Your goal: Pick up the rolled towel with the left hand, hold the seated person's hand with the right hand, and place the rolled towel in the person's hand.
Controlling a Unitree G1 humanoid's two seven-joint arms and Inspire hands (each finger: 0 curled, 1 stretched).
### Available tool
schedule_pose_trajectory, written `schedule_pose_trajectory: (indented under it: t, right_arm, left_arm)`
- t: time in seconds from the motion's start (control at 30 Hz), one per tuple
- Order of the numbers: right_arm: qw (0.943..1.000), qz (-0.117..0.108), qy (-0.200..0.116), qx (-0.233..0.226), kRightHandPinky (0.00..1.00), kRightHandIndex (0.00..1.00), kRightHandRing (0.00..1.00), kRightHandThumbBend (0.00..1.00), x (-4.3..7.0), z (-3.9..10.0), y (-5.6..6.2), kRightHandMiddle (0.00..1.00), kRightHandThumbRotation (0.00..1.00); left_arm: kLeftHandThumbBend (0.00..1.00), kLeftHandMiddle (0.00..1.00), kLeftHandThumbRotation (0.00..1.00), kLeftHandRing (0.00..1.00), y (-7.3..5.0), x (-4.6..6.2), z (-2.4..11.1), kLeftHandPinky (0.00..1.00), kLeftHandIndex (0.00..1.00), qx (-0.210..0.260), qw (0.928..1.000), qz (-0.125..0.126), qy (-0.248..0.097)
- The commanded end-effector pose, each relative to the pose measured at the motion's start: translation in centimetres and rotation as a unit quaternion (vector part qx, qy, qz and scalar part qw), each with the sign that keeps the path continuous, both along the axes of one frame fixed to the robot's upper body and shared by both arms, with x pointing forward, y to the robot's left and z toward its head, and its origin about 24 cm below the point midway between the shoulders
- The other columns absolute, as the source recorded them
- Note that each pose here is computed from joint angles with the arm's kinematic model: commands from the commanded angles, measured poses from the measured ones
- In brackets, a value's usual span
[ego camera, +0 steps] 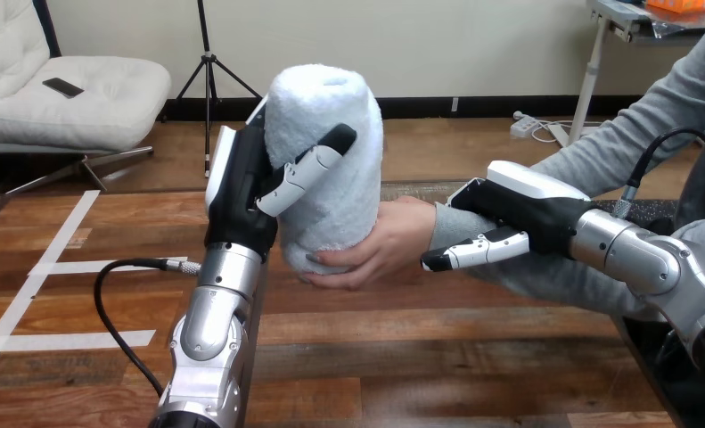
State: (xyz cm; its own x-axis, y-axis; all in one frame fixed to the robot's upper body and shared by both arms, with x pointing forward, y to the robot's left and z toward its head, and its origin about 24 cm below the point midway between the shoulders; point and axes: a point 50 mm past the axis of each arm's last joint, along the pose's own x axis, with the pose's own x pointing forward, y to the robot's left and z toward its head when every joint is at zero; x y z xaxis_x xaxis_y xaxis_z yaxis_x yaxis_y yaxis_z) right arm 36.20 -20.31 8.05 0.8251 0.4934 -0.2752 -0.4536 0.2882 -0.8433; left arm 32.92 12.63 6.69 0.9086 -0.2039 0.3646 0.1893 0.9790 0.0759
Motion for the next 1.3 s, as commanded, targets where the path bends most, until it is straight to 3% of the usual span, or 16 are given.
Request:
schedule_pose_trajectory:
  t: [0.0, 0.3, 0.73, 1.27]
  right_arm:
    - [0.9974, 0.012, -0.067, 0.023, 0.4, 0.48, 0.41, 1.0, 1.38, 3.96, 0.73, 0.45, 0.76]
    - [0.9976, 0.01, -0.064, 0.022, 0.4, 0.48, 0.41, 1.0, 1.39, 3.9, 0.7, 0.45, 0.77]
    - [0.9978, 0.012, -0.056, 0.033, 0.4, 0.5, 0.43, 1.0, 1.3, 3.87, 0.62, 0.47, 0.79]
    - [0.9963, 0.009, -0.058, 0.062, 0.56, 0.68, 0.61, 1.0, 1.12, 3.81, 0.49, 0.65, 0.84]
  left_arm:
    - [1.0, 0.93, 0.99, 0.94, -0.21, 0.39, 2.15, 0.93, 0.91, 0.009, 0.9987, -0.019, -0.047]
    - [1.0, 0.99, 1.0, 0.99, -0.16, 0.27, 2.1, 0.99, 0.98, 0.005, 0.9988, -0.023, -0.042]
    - [1.0, 1.0, 1.0, 1.0, -0.08, 0.1, 2.14, 1.0, 1.0, -0.003, 0.9989, -0.017, -0.045]
    - [1.0, 1.0, 1.0, 1.0, 0.11, -0.42, 2.32, 1.0, 1.0, -0.008, 0.9984, -0.005, -0.055]
